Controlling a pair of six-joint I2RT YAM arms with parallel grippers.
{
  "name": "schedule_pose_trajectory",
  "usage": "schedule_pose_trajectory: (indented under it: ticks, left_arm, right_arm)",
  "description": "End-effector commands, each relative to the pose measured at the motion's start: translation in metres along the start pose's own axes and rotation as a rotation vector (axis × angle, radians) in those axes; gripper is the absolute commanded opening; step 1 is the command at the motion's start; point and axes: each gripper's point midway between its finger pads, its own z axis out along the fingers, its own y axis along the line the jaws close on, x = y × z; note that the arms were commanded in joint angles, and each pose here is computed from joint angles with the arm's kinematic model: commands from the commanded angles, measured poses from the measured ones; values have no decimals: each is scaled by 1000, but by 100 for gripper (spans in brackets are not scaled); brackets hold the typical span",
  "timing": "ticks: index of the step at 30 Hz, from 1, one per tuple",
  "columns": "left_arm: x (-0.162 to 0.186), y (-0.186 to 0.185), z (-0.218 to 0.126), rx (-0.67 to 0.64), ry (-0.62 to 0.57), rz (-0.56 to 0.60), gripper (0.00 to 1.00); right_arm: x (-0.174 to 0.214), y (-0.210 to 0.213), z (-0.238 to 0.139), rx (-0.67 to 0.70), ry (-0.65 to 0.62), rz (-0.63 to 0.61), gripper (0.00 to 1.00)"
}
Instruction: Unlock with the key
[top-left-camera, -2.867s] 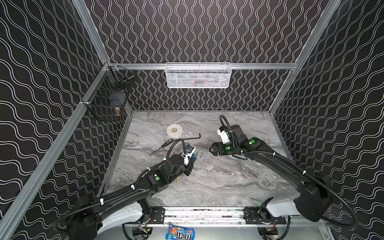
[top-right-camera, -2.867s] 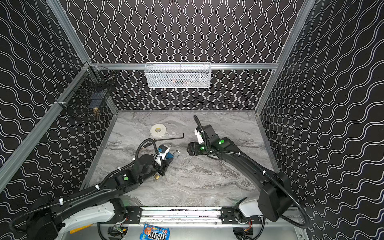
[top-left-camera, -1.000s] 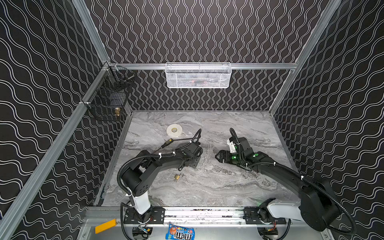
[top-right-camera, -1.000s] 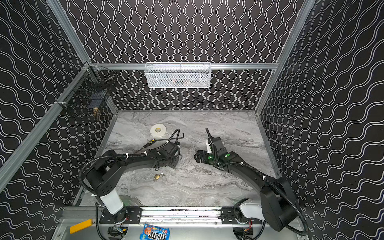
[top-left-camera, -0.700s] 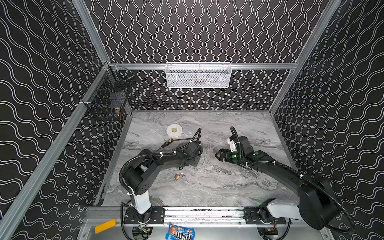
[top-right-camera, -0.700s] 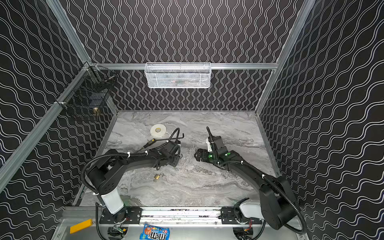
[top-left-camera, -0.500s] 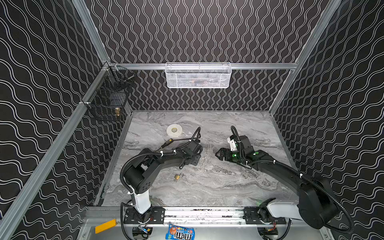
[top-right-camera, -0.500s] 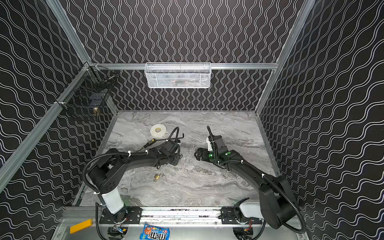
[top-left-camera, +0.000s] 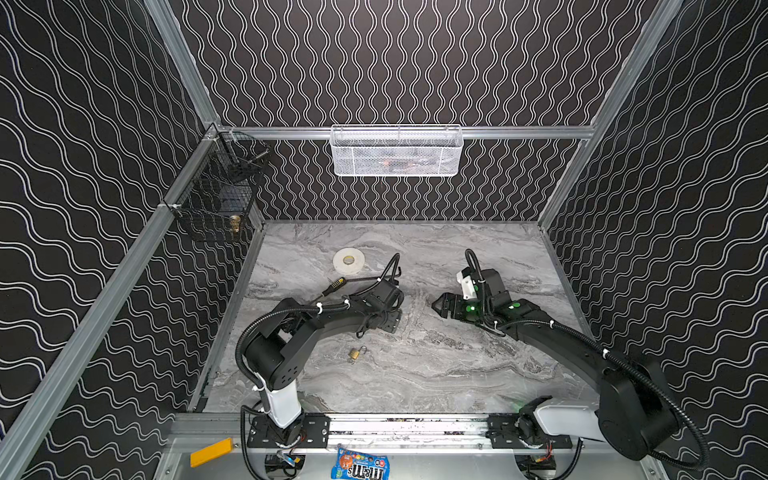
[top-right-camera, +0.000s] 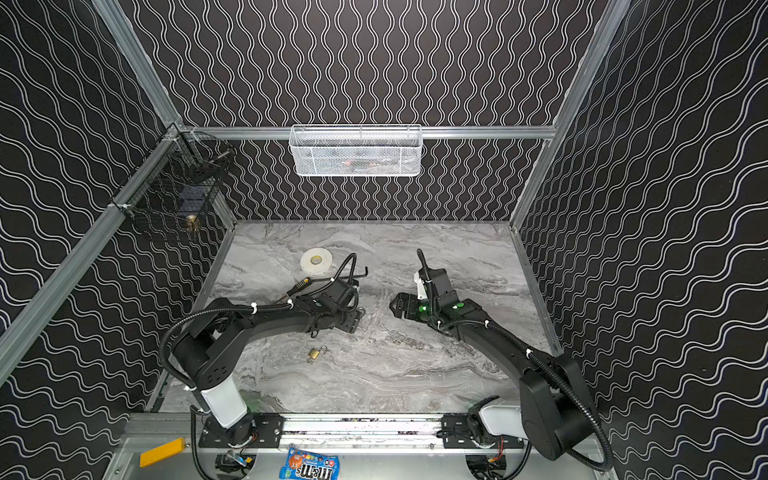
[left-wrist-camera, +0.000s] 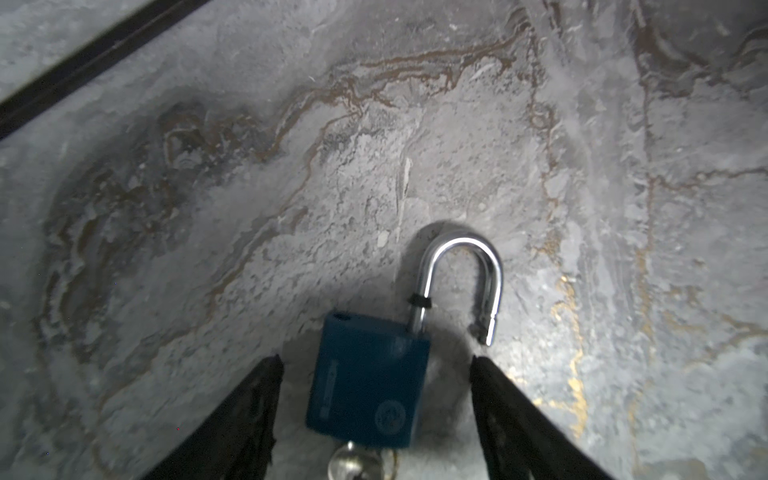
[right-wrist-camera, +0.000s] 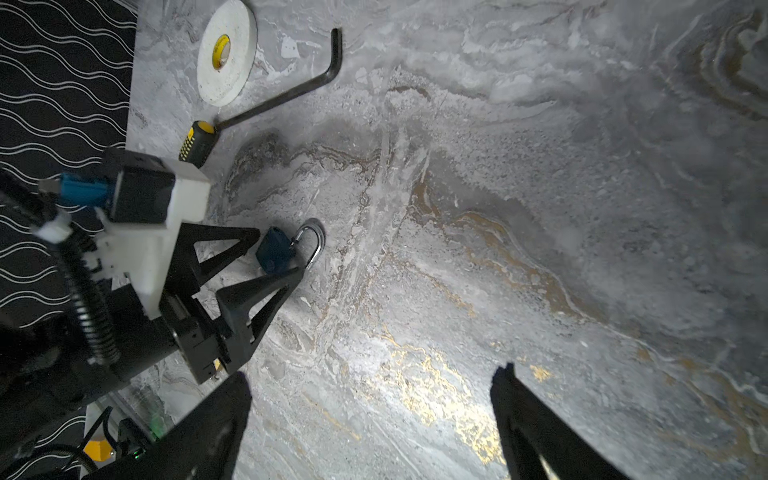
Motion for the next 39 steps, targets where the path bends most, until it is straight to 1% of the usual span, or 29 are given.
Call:
schedule_pose_trajectory:
  ticks: [1,2,4,5,7,9,11,13,15,17,19,20,22,24,26,28,30,32,35,36,37,38,39]
  left_arm:
    - [-15,0,-17,16,-42,-31,78]
    - [-22,1,-27,23,-73,-39,80]
    - [-34,9,-46,1,-133,-72,87]
    - [-38,15,-56,-12,-157,-92,90]
    - [-48,26,-78,-31,-208,-124,93]
    - [-58,39,-102,-54,-282,-150,98]
    - [-65,64,-128,-120,-360,-209,99]
    - [-66,93,-145,-185,-414,-274,99]
    - [-58,132,-155,-303,-424,-352,99]
    - [-38,181,-165,-488,-404,-460,99]
    - [-22,219,-165,-595,-396,-532,98]
    - [-9,241,-165,-654,-386,-576,99]
    - [11,273,-165,-756,-384,-627,99]
    - [24,293,-155,-810,-397,-616,98]
    - [31,300,-138,-821,-412,-557,98]
    - [31,295,-122,-789,-456,-489,99]
    - [27,288,-107,-739,-538,-419,99]
    - [25,281,-96,-696,-582,-377,99]
    - [20,270,-88,-625,-646,-343,99]
    - [18,267,-84,-605,-654,-326,99]
    - [18,264,-74,-580,-629,-310,99]
    - [15,262,-70,-565,-633,-286,99]
    - [13,256,-62,-527,-632,-249,99]
  right_arm:
    - [-19,9,-9,-21,-66,-17,92]
    - [-25,9,-12,-20,-86,-16,93]
    - [-32,12,-17,-24,-120,-20,94]
    - [-42,7,-22,-13,-156,-7,96]
    - [-58,-2,-33,18,-212,15,98]
    - [-74,-16,-46,60,-287,32,99]
    - [-92,-41,-62,123,-390,74,99]
    - [-104,-71,-78,193,-482,132,99]
    - [-111,-101,-92,255,-566,179,99]
    - [-116,-128,-108,330,-672,190,99]
    - [-116,-152,-121,419,-761,187,99]
    - [-115,-165,-126,472,-793,180,99]
    - [-113,-185,-133,577,-842,150,99]
    - [-110,-205,-139,692,-874,120,99]
    - [-105,-223,-146,804,-900,126,99]
    - [-101,-230,-148,842,-943,92,99]
    - [-98,-234,-145,847,-971,58,99]
    - [-100,-233,-142,833,-998,20,99]
    - [-101,-227,-122,697,-996,-47,99]
    - [-100,-222,-117,651,-1006,-92,99]
    - [-101,-217,-114,624,-1017,-137,99]
    - [-101,-214,-107,598,-990,-162,99]
    - [-98,-210,-93,556,-923,-183,99]
